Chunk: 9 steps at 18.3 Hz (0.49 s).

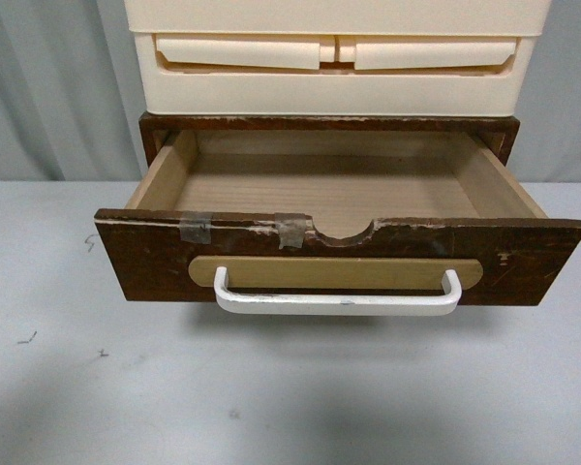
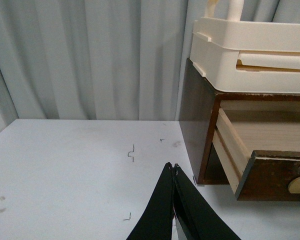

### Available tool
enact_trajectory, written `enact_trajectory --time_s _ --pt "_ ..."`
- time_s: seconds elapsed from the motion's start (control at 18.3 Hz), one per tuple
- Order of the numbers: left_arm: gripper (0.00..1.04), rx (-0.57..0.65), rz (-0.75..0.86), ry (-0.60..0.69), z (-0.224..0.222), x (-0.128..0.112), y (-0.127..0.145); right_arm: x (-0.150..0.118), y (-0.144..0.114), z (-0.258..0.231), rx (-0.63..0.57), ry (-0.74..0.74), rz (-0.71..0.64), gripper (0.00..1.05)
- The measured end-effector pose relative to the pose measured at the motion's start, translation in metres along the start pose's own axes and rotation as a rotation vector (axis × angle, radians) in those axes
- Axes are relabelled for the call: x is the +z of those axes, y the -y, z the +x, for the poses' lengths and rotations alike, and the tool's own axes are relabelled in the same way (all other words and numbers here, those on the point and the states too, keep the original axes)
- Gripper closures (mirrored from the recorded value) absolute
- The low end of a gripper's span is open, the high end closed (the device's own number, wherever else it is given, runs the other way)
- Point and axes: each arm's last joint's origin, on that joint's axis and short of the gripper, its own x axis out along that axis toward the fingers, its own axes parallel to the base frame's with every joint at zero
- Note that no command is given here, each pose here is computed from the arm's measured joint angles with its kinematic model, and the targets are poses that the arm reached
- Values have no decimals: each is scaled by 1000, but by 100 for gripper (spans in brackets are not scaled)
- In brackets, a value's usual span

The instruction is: Open drawer

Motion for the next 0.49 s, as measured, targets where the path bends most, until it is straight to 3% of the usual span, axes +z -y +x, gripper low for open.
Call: enact_trajectory --time_s 0.49 --pt "103 0 0 6 -12 1 0 2 0 -14 0 9 0 103"
